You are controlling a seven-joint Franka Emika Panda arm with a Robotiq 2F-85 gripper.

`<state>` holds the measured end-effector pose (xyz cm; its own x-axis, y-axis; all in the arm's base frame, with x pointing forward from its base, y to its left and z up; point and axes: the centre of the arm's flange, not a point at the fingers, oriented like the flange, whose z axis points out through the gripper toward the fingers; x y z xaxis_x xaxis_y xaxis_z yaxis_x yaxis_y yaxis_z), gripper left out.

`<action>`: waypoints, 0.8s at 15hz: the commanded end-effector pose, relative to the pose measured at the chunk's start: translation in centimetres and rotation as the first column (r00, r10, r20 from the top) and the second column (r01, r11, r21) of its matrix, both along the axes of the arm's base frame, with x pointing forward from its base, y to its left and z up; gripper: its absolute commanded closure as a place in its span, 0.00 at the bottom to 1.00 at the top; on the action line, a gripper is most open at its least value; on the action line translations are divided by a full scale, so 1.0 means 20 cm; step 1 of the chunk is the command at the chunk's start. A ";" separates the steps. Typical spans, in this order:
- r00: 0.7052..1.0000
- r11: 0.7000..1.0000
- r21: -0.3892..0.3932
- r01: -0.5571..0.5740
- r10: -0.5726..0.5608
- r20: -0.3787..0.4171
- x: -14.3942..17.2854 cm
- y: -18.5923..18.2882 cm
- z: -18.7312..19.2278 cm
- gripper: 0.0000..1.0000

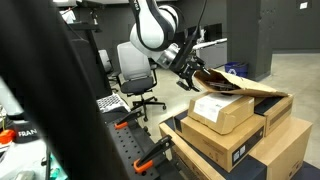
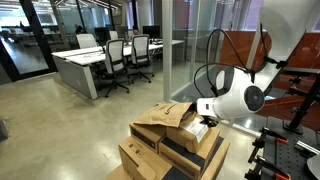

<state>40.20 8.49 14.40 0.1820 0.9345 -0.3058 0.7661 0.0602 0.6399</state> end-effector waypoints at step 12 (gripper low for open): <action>1.000 1.000 0.017 0.014 -0.014 0.003 0.00 -0.01 -0.02 0.00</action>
